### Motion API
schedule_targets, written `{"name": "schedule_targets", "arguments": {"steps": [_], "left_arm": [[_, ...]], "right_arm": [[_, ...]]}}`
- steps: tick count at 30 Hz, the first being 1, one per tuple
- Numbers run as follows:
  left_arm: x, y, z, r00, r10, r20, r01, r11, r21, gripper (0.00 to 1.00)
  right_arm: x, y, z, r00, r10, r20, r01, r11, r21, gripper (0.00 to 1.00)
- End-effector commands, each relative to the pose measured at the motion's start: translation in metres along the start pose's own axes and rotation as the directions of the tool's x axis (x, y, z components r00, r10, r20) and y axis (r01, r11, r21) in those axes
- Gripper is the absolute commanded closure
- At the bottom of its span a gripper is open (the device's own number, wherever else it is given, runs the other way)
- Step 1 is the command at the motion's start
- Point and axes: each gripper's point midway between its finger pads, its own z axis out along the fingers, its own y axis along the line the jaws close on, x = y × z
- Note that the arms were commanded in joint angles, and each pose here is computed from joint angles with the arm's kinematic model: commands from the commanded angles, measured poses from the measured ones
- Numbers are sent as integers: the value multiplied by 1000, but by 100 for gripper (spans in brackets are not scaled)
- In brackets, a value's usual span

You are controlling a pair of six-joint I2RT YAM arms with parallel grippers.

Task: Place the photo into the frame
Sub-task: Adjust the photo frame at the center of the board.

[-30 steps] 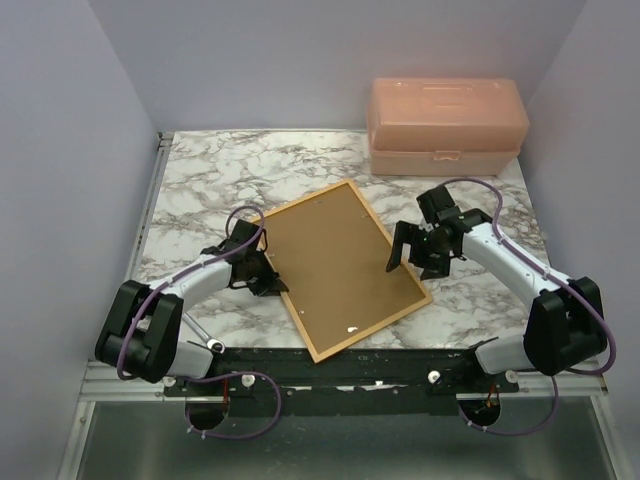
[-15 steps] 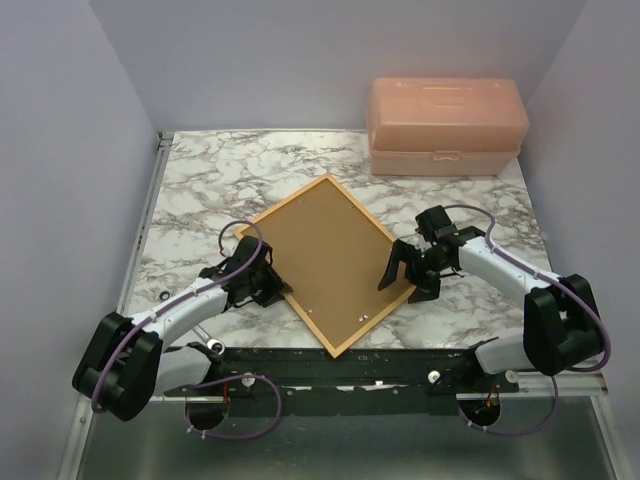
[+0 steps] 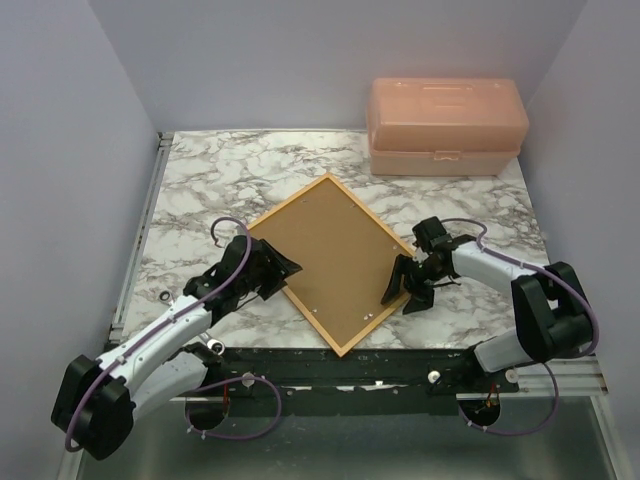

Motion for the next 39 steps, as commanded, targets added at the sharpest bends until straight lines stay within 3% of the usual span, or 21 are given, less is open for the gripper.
{"name": "schedule_targets", "arguments": {"steps": [1, 6, 7, 9, 11, 17, 23, 28, 31, 36, 39], "left_arm": [[-17, 12, -15, 994, 38, 100, -33, 998, -51, 40], [-34, 12, -33, 979, 113, 172, -96, 990, -102, 41], [-47, 5, -43, 961, 193, 196, -166, 975, -145, 41], [-54, 4, -47, 952, 232, 197, -198, 964, -178, 41], [-60, 3, -48, 943, 272, 189, -233, 950, -207, 41], [-75, 8, -45, 938, 321, 132, -282, 927, -249, 39], [-89, 31, -40, 946, 311, 92, -267, 908, -323, 37], [-93, 58, -35, 949, 311, 45, -263, 864, -429, 35], [-93, 73, -30, 954, 299, 13, -256, 839, -480, 35], [-86, 92, -15, 962, 267, -56, -257, 815, -519, 34], [-79, 101, -5, 963, 247, -109, -267, 805, -529, 34]], "right_arm": [[-29, -11, 13, 995, -62, 80, 56, 995, 82, 36], [-51, -17, 13, 986, -120, 117, 99, 981, 169, 56], [-71, -23, 7, 973, -182, 140, 141, 955, 260, 84], [-83, -25, 2, 964, -216, 155, 160, 937, 312, 95], [-96, -27, -5, 951, -255, 175, 176, 911, 373, 100], [-123, -26, -18, 920, -338, 200, 206, 848, 488, 99], [-145, -43, -32, 902, -367, 229, 148, 759, 634, 99], [-155, -25, -34, 903, -352, 248, 142, 787, 601, 76], [-155, -13, -34, 910, -322, 262, 132, 823, 552, 56], [-144, 8, -36, 929, -252, 271, 136, 913, 384, 40], [-131, 12, -31, 955, -189, 229, 133, 962, 239, 38]]}}
